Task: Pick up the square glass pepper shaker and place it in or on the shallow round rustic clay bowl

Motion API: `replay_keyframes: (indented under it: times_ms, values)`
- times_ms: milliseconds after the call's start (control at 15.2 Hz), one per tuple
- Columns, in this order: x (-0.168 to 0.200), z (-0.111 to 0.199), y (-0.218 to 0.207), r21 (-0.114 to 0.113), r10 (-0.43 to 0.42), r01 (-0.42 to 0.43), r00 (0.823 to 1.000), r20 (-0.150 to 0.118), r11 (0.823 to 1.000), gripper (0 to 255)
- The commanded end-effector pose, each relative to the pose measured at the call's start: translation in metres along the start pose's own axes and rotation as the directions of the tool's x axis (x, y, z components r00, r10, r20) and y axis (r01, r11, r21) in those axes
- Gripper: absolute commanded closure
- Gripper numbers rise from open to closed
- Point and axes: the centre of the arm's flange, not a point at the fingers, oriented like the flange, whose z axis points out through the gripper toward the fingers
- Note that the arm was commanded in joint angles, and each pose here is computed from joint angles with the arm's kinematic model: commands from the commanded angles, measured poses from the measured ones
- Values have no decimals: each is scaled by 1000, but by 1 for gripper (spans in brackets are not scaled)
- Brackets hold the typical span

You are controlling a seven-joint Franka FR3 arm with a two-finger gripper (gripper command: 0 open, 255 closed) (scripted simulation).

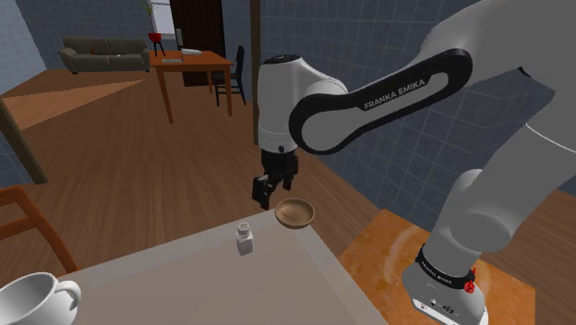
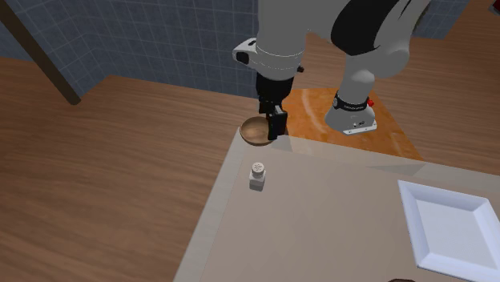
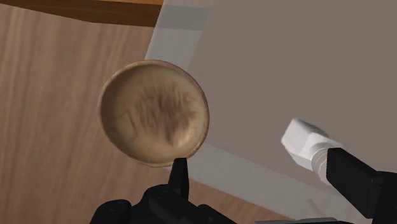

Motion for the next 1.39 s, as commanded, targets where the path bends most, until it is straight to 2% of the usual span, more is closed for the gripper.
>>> replay_keyframes:
  times_ms: [0, 396, 924, 1320]
  values:
    - [7, 9, -22, 0, 2, -2, 1000, -6, 1000, 0]
    - [30, 33, -86, -2, 3, -3, 1000, -22, 1000, 0]
    - [31, 73, -85, -2, 3, -3, 1000, -22, 1000, 0]
    - [31, 73, -85, -2, 3, -3, 1000, -22, 1000, 0]
